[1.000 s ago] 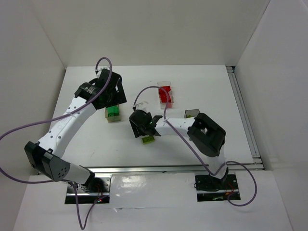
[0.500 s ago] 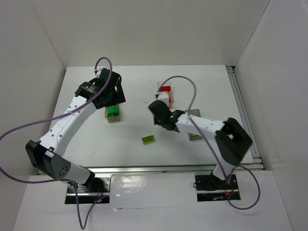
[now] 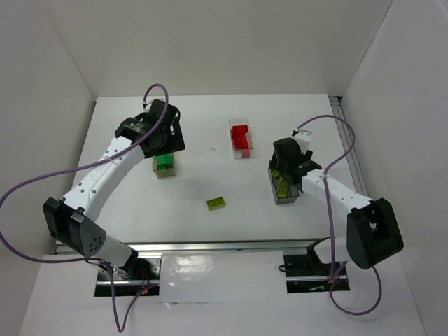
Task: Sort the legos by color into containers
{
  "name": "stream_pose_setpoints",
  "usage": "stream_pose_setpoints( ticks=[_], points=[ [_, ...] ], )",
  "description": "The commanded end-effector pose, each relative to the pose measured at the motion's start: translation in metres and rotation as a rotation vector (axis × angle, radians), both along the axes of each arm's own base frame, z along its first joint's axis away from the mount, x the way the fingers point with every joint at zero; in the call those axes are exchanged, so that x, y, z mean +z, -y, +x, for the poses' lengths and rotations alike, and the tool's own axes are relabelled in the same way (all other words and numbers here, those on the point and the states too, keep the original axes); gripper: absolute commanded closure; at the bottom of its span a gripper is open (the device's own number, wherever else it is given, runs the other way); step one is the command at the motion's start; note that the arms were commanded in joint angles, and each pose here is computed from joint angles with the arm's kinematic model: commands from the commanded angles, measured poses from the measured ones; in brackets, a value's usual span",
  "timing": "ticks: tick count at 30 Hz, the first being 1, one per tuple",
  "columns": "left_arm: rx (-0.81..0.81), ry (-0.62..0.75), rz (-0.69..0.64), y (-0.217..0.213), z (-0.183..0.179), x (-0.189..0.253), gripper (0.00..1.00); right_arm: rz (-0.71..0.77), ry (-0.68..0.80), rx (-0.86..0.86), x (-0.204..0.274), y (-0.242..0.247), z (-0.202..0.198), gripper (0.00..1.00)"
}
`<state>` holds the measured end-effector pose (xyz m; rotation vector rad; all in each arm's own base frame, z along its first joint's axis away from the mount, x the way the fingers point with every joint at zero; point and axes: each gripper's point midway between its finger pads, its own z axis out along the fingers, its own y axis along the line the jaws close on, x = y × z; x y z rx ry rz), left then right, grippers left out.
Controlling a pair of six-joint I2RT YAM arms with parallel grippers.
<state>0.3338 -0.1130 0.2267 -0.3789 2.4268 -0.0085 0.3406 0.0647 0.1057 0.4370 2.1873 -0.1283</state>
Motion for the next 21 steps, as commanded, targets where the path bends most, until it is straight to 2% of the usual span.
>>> stream_pose_setpoints(
  ticks=[1, 3, 5, 6, 7, 9, 11, 14, 17, 21],
  points=[
    [-0.020, 0.021, -0.007, 0.005, 0.005, 0.005, 0.11, 0.005, 0.026, 0.031, 0.015, -0.012, 0.006, 0.19],
    [-0.020, 0.021, -0.007, 0.005, 0.005, 0.005, 0.11, 0.017, 0.074, 0.082, 0.032, -0.028, 0.006, 0.19],
    [-0.015, 0.032, -0.004, 0.003, 0.004, 0.008, 0.11, 0.048, 0.084, 0.294, 0.040, -0.082, -0.010, 0.24],
    [-0.015, 0.032, -0.004, 0.003, 0.004, 0.008, 0.11, 0.065, 0.080, 0.336, 0.040, -0.090, -0.011, 0.24],
    [-0.010, 0.044, -0.001, 0.001, 0.004, 0.011, 0.11, 0.057, 0.057, 0.481, 0.036, -0.122, -0.025, 0.24],
    [-0.010, 0.044, -0.001, 0.001, 0.004, 0.011, 0.11, 0.073, -0.002, 0.652, 0.022, -0.160, -0.049, 0.21],
    [0.000, 0.052, -0.005, -0.003, 0.004, 0.014, 0.11, 0.028, -0.065, 0.813, 0.003, -0.191, -0.079, 0.11],
    [0.000, 0.052, -0.005, -0.004, 0.002, 0.014, 0.11, -0.013, -0.116, 0.974, -0.012, -0.215, -0.109, 0.10],
    [-0.008, 0.037, -0.007, -0.004, 0.003, 0.011, 0.11, -0.093, -0.211, 1.082, -0.038, -0.226, -0.135, 0.10],
    [-0.014, 0.034, -0.014, -0.003, 0.002, 0.010, 0.11, -0.182, -0.268, 1.083, -0.062, -0.229, -0.132, 0.08]
  ],
)
